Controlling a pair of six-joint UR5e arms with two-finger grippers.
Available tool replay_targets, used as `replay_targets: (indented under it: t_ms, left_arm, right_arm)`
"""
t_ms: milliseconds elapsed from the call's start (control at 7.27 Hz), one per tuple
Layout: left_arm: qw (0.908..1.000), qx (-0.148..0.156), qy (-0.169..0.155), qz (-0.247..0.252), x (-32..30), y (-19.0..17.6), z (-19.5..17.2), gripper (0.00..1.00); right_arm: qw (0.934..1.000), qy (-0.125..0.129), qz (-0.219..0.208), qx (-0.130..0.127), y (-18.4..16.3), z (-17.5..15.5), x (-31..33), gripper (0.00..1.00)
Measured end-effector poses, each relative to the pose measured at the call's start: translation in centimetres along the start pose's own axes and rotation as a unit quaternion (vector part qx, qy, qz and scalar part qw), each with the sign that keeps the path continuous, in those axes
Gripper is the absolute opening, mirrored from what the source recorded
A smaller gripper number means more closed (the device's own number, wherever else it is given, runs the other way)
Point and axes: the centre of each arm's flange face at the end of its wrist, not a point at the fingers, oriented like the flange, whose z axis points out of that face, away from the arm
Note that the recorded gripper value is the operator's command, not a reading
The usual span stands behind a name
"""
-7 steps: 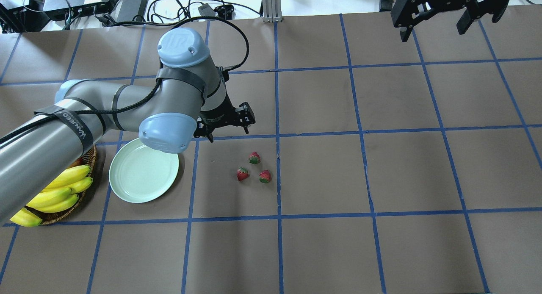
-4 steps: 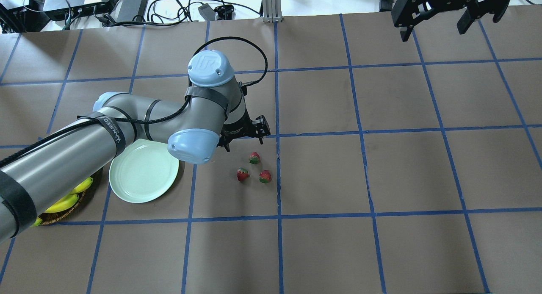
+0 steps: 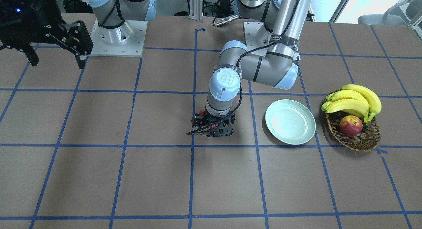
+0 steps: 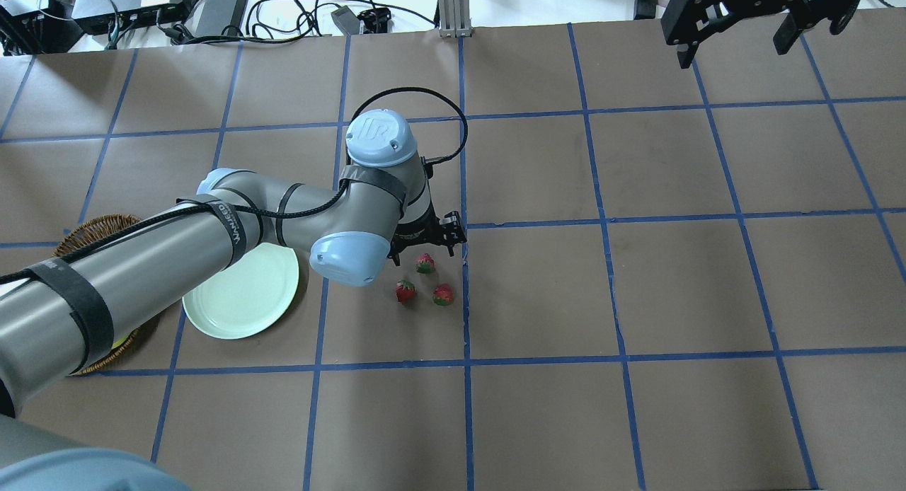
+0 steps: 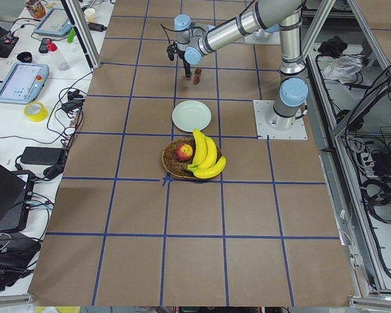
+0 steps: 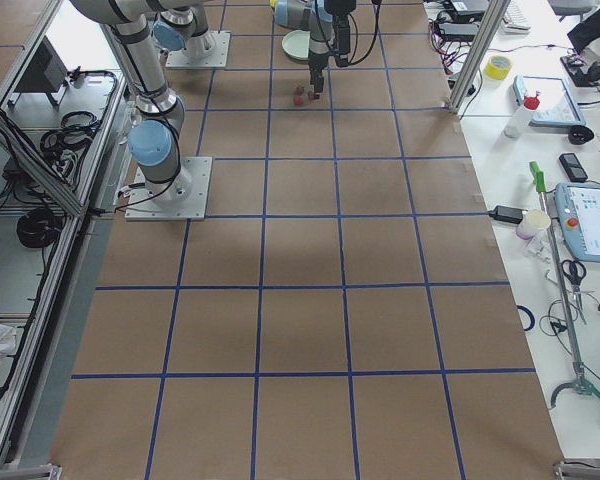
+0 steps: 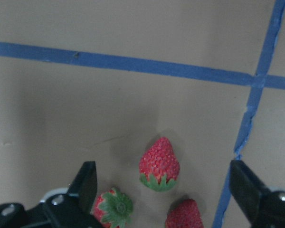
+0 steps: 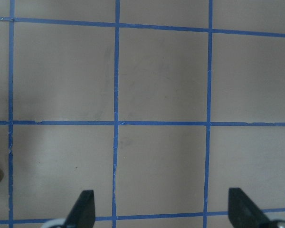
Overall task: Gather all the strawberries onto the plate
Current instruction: 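Grasp one strawberry with the left gripper and lift it, then carry the strawberry over the plate and open the left gripper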
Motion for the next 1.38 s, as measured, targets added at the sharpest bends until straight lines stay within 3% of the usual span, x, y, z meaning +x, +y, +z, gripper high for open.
replay_targets:
  t_ms: [138,275,550,825,1100,1375]
  left_arm:
    - [1.0000,-0.003,-0.001,0.003,0.1,0.0,0.5,0.06]
    - [1.0000,-0.005,-0.002,0.004,0.1,0.0,0.8,0.00]
    - [0.9999,-0.002,-0.002,0.017,0.2,-0.1,0.6,0.00]
    - [0.9990,0.030,-0.007,0.031,0.2,-1.4,-2.5,0.00]
    - [0.9965,0.059,-0.048,0.035,-1.7,-4.5,-8.1,0.00]
    - [0.9939,0.049,-0.090,0.040,-8.0,-7.5,-11.6,0.00]
  right_arm:
    - [1.0000,0.000,0.000,0.000,0.0,0.0,0.0,1.00]
    - [1.0000,0.000,0.000,0.000,0.0,0.0,0.0,1.00]
    - [1.0000,-0.001,-0.001,0.000,0.0,-0.1,0.0,1.00]
    - [1.0000,-0.001,0.000,-0.001,0.0,0.0,0.0,1.00]
    - [1.0000,0.000,0.000,-0.002,0.1,0.0,0.0,1.00]
    - [1.0000,-0.007,-0.001,-0.003,0.1,0.2,-0.2,1.00]
